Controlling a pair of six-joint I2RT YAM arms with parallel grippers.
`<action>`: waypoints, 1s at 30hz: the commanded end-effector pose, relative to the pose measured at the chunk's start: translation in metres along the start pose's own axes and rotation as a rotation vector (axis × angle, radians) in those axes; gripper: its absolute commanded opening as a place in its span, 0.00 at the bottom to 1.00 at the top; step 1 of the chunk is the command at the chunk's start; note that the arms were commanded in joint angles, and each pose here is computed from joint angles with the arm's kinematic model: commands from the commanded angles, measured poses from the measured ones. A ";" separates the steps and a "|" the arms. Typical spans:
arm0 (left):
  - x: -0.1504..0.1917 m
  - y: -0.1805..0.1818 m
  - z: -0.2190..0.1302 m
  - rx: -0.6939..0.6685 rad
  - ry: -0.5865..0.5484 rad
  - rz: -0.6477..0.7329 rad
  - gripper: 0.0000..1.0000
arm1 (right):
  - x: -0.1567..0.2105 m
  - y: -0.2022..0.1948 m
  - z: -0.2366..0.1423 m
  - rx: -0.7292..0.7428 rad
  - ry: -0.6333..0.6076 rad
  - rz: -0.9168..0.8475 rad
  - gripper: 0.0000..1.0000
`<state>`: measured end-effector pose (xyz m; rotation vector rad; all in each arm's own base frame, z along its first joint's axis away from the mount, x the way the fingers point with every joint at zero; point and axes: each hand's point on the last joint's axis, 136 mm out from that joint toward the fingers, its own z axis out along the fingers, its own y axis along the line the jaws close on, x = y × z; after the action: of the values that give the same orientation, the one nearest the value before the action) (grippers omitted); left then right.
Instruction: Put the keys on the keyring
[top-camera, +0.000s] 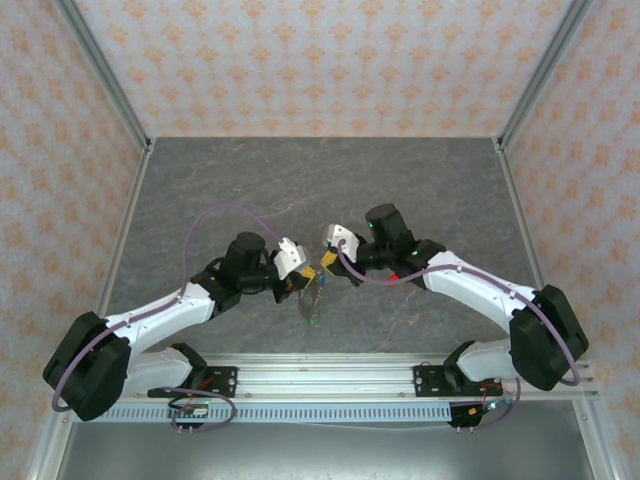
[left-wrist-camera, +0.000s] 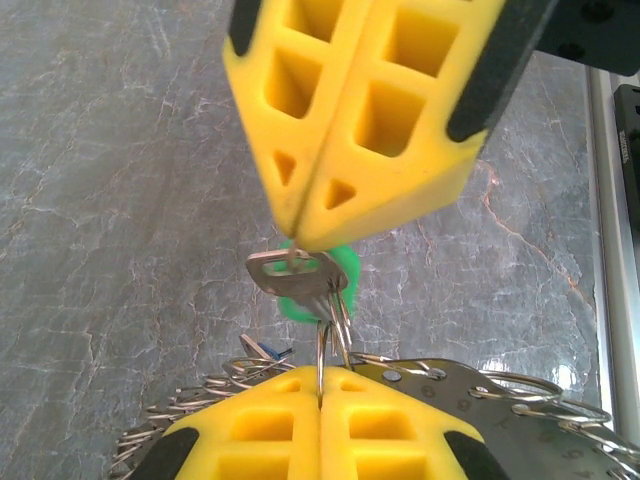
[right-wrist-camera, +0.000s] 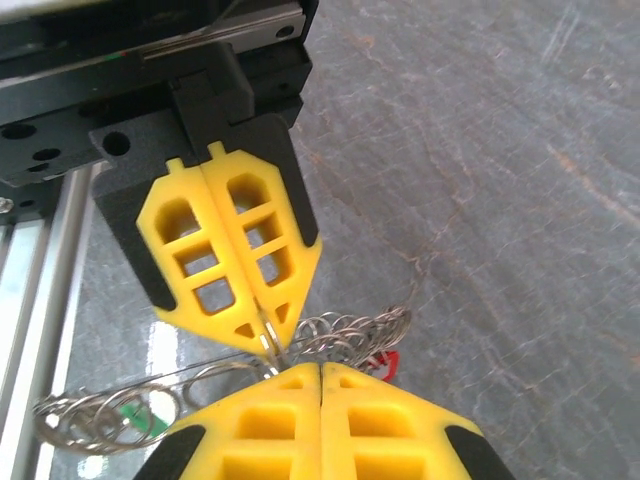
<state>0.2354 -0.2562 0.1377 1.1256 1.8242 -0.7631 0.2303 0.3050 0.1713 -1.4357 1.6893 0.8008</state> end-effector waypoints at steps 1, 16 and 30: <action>-0.018 -0.004 -0.003 0.025 -0.038 0.042 0.00 | -0.007 -0.009 -0.002 0.071 -0.032 -0.096 0.00; -0.021 -0.002 -0.002 0.017 -0.036 0.045 0.00 | -0.003 -0.016 -0.001 0.107 -0.004 -0.120 0.00; -0.022 0.010 0.002 -0.036 -0.031 -0.007 0.00 | -0.006 0.033 0.003 -0.125 -0.021 -0.051 0.00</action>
<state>0.2370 -0.2564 0.1347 1.1209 1.8576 -0.7626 0.2148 0.3120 0.1626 -1.5205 1.6270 0.8015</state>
